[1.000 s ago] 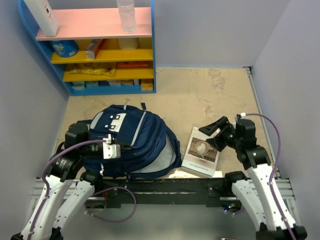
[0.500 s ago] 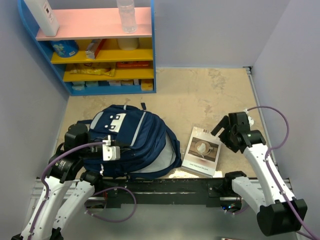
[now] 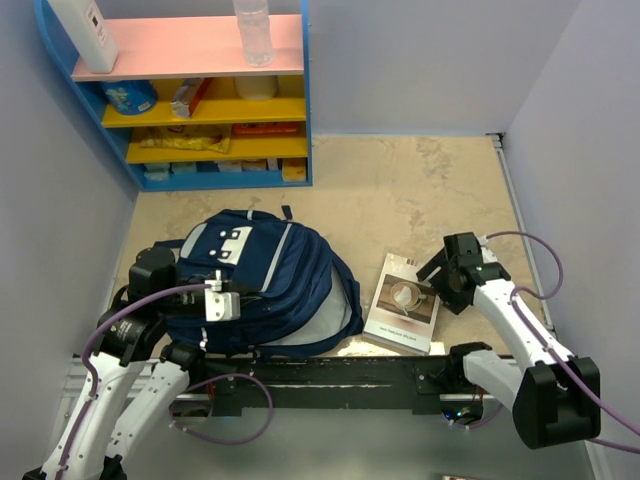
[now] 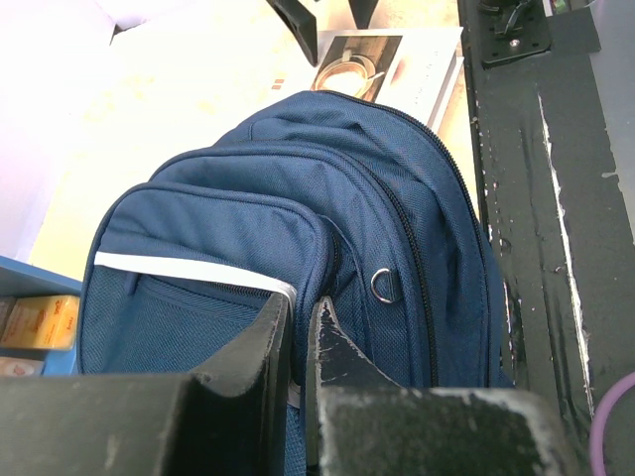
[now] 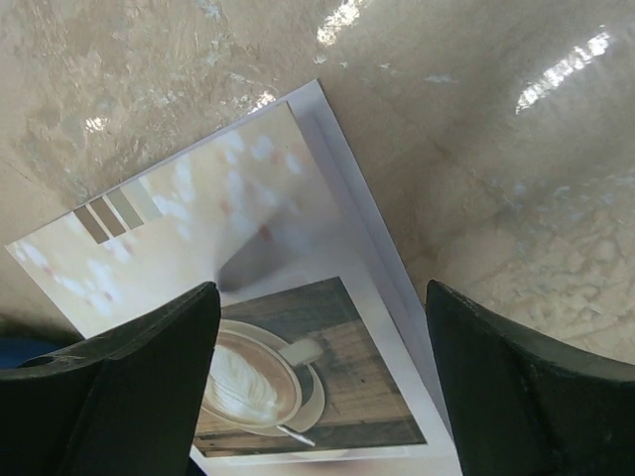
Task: Pack the student bag
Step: Pick up the book from the center of the board, then place the book in the student bag.
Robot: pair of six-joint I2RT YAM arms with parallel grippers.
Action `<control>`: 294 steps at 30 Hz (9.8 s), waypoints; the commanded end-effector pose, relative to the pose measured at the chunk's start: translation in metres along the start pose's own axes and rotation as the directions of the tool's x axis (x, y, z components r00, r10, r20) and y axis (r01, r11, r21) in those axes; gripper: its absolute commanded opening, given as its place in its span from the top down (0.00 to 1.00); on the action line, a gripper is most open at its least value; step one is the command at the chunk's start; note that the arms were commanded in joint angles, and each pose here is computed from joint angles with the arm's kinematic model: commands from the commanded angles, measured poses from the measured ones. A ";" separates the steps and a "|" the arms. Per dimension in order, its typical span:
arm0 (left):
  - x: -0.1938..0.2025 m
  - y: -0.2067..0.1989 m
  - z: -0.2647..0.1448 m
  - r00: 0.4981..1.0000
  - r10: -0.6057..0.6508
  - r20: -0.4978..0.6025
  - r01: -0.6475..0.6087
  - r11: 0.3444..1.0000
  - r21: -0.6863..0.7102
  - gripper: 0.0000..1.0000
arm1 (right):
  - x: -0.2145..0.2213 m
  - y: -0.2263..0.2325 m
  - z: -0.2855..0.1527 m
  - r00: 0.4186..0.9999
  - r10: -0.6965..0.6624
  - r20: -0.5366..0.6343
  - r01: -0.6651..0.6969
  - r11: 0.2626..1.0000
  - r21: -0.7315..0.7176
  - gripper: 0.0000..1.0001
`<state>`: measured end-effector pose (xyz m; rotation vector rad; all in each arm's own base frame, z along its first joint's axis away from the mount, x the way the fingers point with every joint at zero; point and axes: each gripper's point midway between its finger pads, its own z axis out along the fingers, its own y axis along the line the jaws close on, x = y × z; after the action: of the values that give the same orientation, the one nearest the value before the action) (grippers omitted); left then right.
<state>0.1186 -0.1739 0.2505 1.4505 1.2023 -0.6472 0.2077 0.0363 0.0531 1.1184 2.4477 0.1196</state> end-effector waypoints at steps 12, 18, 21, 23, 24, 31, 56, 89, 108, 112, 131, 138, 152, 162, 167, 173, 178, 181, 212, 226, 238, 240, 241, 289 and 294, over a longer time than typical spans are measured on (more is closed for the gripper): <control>-0.040 0.016 0.000 0.979 0.155 0.130 -0.153 0.988 -0.020 1.00 | 0.005 0.034 -0.006 0.989 0.146 -0.013 -0.145 0.959 -0.244 1.00; -0.044 0.017 -0.001 0.979 0.155 0.134 -0.154 0.988 -0.022 1.00 | 0.013 0.041 -0.007 0.994 0.108 -0.033 -0.113 0.943 -0.312 1.00; -0.046 0.016 -0.001 0.979 0.152 0.138 -0.151 0.988 -0.018 1.00 | 0.003 0.034 -0.015 0.996 0.087 0.016 -0.080 0.958 -0.276 0.63; -0.045 0.017 -0.001 0.979 0.151 0.138 -0.150 0.989 -0.017 1.00 | -0.016 0.038 -0.022 0.992 0.081 0.102 -0.049 0.958 -0.281 0.53; -0.046 0.017 -0.001 0.978 0.152 0.140 -0.150 0.988 -0.019 1.00 | -0.022 0.039 -0.024 0.987 0.087 0.134 -0.045 0.956 -0.288 0.50; -0.047 0.017 -0.001 0.978 0.152 0.140 -0.150 0.988 -0.025 1.00 | -0.041 0.065 -0.004 0.979 -0.043 0.200 0.102 0.950 -0.296 0.27; -0.046 0.018 -0.003 0.978 0.161 0.129 -0.158 0.987 -0.036 1.00 | 0.000 0.092 -0.046 0.987 -0.084 0.137 0.153 0.760 -0.632 0.75; -0.053 0.026 -0.006 0.975 0.186 0.122 -0.178 0.981 -0.076 1.00 | -0.023 0.150 -0.122 0.931 -0.285 0.229 0.358 0.588 -0.726 1.00; -0.072 0.044 -0.016 0.961 0.234 0.145 -0.203 0.959 -0.200 1.00 | 0.019 0.165 -0.164 0.967 -0.185 -0.172 -0.072 0.451 -0.890 1.00; -0.080 0.051 -0.017 0.955 0.253 0.155 -0.216 0.950 -0.223 1.00 | 0.025 0.168 -0.166 0.962 -0.197 -0.190 -0.088 0.435 -0.896 1.00; -0.088 0.043 -0.015 0.956 0.227 0.185 -0.199 0.967 -0.160 1.00 | 0.094 0.214 -0.163 0.904 -0.249 -0.347 -0.232 0.394 -0.889 1.00; -0.089 0.034 -0.012 0.957 0.201 0.208 -0.184 0.978 -0.095 1.00 | 0.071 0.250 -0.127 0.960 -0.049 -0.276 -0.223 0.465 -0.857 1.00; -0.084 0.028 -0.012 0.964 0.183 0.195 -0.173 0.983 -0.064 1.00 | 0.167 0.305 -0.147 0.975 -0.145 -0.168 -0.076 0.493 -0.867 1.00; -0.074 0.026 -0.010 0.969 0.174 0.176 -0.166 0.984 -0.062 1.00 | 0.156 0.242 -0.127 0.987 -0.152 -0.053 0.047 0.588 -0.807 0.50; -0.076 0.028 -0.010 0.968 0.173 0.179 -0.164 0.984 -0.064 1.00 | 0.171 0.231 -0.115 0.972 -0.224 -0.073 0.079 0.602 -0.794 0.49; -0.078 0.029 -0.010 0.969 0.171 0.178 -0.162 0.985 -0.067 1.00 | 0.176 0.238 -0.118 0.950 -0.313 -0.015 0.178 0.580 -0.795 0.45; -0.078 0.029 -0.010 0.969 0.170 0.179 -0.160 0.985 -0.067 1.00 | 0.174 0.238 -0.105 0.906 -0.417 0.065 0.338 0.625 -0.704 0.38; -0.078 0.029 -0.010 0.969 0.167 0.179 -0.158 0.985 -0.065 1.00 | 0.162 0.236 -0.112 0.904 -0.414 0.107 0.370 0.631 -0.681 0.37; -0.077 0.034 -0.009 0.970 0.174 0.172 -0.163 0.984 -0.075 1.00 | 0.171 0.234 -0.117 0.926 -0.376 0.035 0.285 0.636 -0.717 1.00; -0.076 0.033 -0.009 0.969 0.178 0.172 -0.168 0.983 -0.071 1.00 | 0.251 0.317 -0.156 0.888 -0.449 -0.098 0.186 0.547 -0.816 1.00; -0.050 0.025 -0.003 0.981 0.159 0.109 -0.157 0.987 -0.020 1.00 | 0.196 0.313 -0.201 0.976 -0.214 -0.031 0.068 0.441 -0.895 1.00; -0.041 0.021 0.001 0.985 0.134 0.104 -0.135 0.991 0.000 1.00 | 0.191 0.316 -0.216 0.982 -0.181 -0.061 0.012 0.375 -0.927 1.00; -0.038 0.021 0.003 0.987 0.122 0.103 -0.124 0.992 0.009 1.00 | 0.198 0.311 -0.208 0.978 -0.184 -0.102 -0.025 0.379 -0.925 1.00; -0.029 0.027 0.100 0.994 0.101 -0.040 -0.093 0.981 0.171 0.49 | 0.185 0.224 -0.143 0.922 -0.384 -0.053 0.165 0.513 -0.843 0.43; -0.024 0.045 0.085 0.984 0.097 -0.147 -0.085 0.993 0.085 0.25 | 0.158 0.212 -0.156 0.926 -0.373 0.053 0.240 0.477 -0.846 0.33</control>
<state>0.1432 -0.2460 0.2257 1.7519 1.3034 -0.6545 0.1935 0.3104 0.1401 0.3166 2.2911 1.1299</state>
